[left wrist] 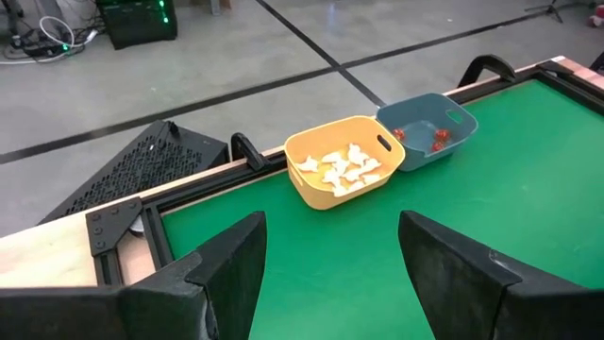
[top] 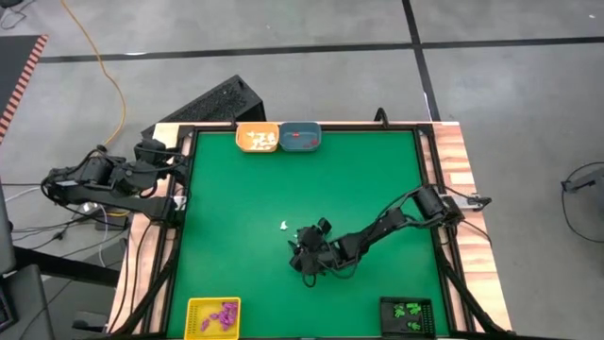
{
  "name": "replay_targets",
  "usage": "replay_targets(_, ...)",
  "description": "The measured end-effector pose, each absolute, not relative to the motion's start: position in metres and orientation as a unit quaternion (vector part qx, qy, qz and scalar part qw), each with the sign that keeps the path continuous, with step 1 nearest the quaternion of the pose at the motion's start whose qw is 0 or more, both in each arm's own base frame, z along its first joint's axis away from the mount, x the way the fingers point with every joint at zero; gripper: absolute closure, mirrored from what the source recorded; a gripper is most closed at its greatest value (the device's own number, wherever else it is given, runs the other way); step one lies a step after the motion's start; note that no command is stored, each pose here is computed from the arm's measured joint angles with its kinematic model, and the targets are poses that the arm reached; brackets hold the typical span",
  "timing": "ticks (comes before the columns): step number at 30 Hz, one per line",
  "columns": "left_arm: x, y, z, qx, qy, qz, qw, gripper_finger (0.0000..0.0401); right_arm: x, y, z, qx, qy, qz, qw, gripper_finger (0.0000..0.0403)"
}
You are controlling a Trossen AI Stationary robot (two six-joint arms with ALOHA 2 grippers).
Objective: Sort Halloween decoration
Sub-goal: Put the white ghost into the orange bin
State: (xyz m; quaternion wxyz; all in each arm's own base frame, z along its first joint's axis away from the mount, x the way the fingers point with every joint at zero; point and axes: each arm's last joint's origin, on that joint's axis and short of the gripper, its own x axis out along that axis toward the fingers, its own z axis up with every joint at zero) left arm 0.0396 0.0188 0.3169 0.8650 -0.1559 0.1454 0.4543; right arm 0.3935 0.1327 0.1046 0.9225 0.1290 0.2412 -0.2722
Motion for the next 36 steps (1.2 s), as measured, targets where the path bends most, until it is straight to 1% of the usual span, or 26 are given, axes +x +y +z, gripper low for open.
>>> replay_targets(5, 0.04, 0.019, 0.317, -0.17, 0.138, 0.457, 0.862, 0.017, 0.391, 0.141, 0.075, 0.135, 0.225, -0.314, 0.913, 0.0172)
replay_targets(10, 0.04, 0.019, 0.317, -0.181, 0.133, 0.458, 0.86, 0.017, 0.384, 0.153, 0.046, 0.149, 0.223, -0.323, 0.908, 0.0201)
replay_targets(13, 0.04, 0.019, 0.317, -0.184, 0.131, 0.458, 0.86, 0.017, 0.381, 0.158, 0.039, 0.156, 0.217, -0.329, 0.906, 0.0223)
replay_targets(23, 0.04, 0.019, 0.317, -0.185, 0.13, 0.459, 0.859, 0.017, 0.379, 0.157, 0.038, 0.146, 0.21, -0.341, 0.905, 0.0315)
replay_targets(28, 0.04, 0.019, 0.317, -0.185, 0.13, 0.459, 0.859, 0.017, 0.38, 0.158, 0.044, 0.155, 0.199, -0.339, 0.906, 0.036)
replay_targets(32, 0.04, 0.019, 0.317, -0.186, 0.129, 0.459, 0.859, 0.017, 0.381, 0.158, 0.057, 0.166, 0.193, -0.333, 0.908, 0.0377)
replay_targets(36, 0.04, 0.019, 0.317, -0.185, 0.128, 0.46, 0.859, 0.017, 0.382, 0.158, 0.073, 0.17, 0.189, -0.326, 0.911, 0.0373)
